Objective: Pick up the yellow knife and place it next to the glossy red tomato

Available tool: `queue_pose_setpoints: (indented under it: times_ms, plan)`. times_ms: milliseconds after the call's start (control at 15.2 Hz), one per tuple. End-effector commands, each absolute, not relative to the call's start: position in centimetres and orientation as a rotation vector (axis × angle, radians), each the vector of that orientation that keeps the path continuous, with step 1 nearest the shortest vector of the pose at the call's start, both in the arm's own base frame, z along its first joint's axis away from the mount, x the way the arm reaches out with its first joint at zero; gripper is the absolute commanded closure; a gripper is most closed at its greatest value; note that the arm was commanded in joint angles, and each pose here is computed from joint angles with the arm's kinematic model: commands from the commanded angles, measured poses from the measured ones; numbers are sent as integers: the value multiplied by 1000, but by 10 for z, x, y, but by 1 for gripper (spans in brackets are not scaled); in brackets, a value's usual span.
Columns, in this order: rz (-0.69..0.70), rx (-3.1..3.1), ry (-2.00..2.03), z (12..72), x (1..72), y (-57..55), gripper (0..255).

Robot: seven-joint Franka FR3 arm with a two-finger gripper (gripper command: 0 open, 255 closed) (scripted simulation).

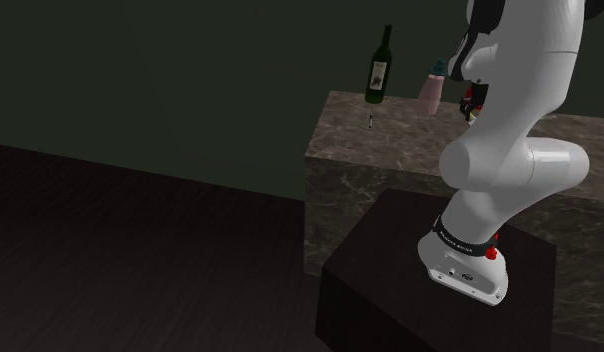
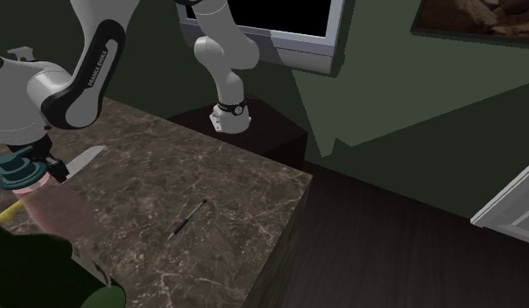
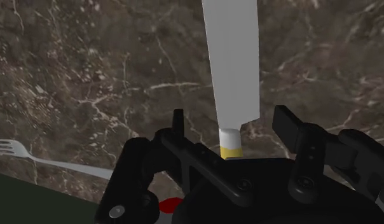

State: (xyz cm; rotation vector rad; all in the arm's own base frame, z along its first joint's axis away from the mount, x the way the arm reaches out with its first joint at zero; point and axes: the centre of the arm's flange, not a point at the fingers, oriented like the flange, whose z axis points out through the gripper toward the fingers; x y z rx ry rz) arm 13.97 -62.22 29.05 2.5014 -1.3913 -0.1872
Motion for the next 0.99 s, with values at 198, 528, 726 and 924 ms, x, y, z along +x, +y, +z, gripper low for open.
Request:
queue_pose_setpoints:
  times_ms: [198, 528, 726, 924]
  plan:
    - [-189, 2501, -1393, 291, 140, -622, 0]
    - [-189, 2501, -1393, 338, 152, -613, 0]
    - [-189, 2501, -1393, 338, 152, -613, 0]
    - [-189, 2501, -1393, 338, 152, -613, 0]
